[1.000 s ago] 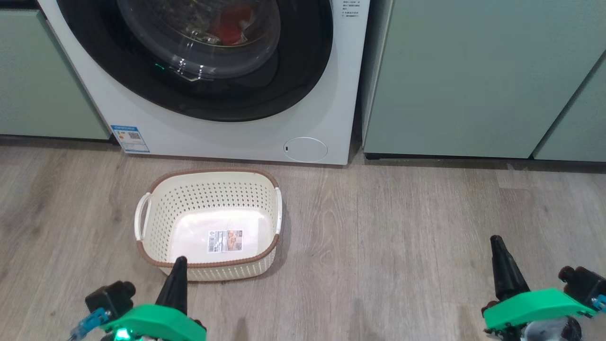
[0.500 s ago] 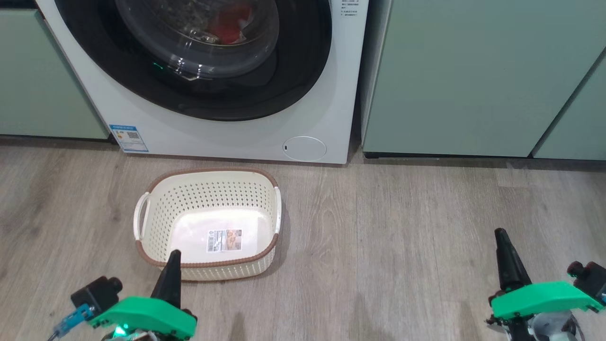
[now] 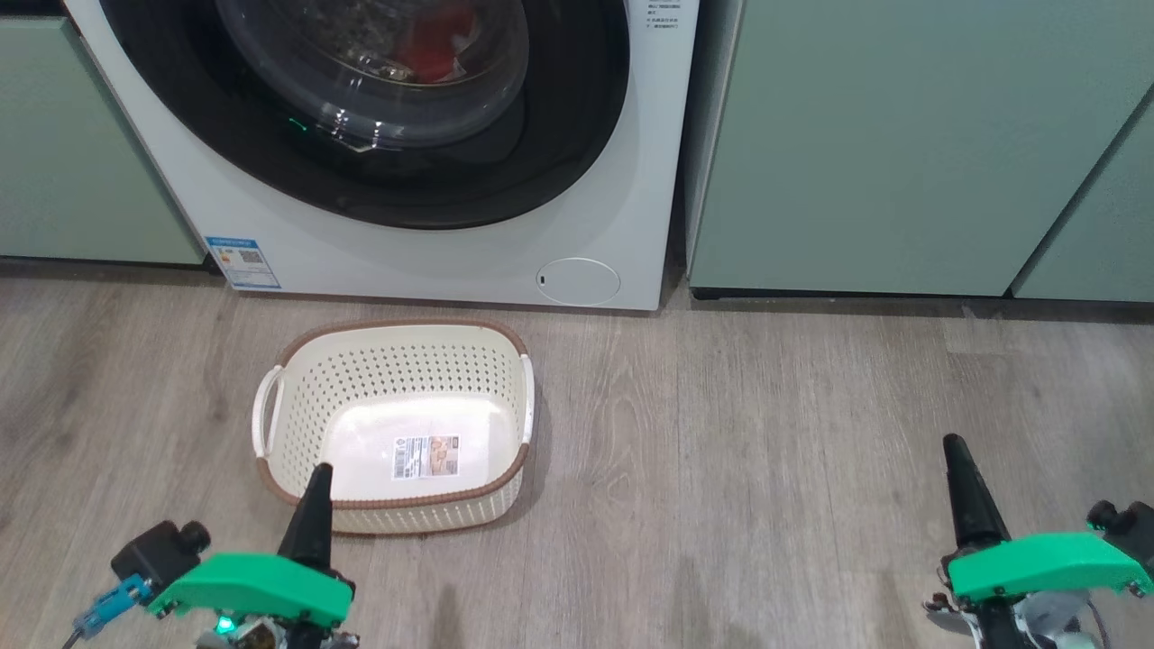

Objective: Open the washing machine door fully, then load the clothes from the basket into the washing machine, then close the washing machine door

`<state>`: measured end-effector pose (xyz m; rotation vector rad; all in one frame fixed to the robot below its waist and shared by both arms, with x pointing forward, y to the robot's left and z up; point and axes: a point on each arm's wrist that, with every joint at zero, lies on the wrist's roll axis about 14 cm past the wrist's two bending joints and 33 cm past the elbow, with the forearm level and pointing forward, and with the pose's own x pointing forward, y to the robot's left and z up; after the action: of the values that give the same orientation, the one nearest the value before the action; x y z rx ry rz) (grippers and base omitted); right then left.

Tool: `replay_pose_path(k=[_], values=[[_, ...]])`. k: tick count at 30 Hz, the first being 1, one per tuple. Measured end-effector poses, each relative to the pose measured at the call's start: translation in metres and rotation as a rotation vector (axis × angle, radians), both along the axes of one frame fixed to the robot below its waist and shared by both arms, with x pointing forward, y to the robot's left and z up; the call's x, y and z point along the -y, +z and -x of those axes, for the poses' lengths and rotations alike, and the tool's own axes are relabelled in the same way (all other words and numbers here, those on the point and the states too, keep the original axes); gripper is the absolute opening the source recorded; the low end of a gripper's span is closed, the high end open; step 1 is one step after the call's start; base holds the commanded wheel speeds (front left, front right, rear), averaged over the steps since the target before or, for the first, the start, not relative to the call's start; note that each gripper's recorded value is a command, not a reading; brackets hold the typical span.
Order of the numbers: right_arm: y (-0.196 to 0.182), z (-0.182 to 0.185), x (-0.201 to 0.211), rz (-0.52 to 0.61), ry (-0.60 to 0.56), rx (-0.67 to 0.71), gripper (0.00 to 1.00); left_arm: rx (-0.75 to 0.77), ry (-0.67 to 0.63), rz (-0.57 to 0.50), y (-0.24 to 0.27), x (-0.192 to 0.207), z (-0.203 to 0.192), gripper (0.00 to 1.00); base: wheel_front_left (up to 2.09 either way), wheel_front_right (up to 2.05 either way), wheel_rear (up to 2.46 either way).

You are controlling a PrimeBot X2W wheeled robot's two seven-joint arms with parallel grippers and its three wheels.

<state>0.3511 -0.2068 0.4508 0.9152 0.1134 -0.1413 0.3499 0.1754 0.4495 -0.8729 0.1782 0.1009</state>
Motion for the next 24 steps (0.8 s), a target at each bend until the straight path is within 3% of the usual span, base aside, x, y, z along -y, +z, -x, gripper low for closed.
replay_pose_path(k=[24], values=[[0.0064, -0.0080, 0.0006, -0.231, -0.027, 0.021, 0.00, 0.006, 0.029, 0.247, 0.0038, -0.0029, -0.0065, 0.00, 0.00, 0.00, 0.00]])
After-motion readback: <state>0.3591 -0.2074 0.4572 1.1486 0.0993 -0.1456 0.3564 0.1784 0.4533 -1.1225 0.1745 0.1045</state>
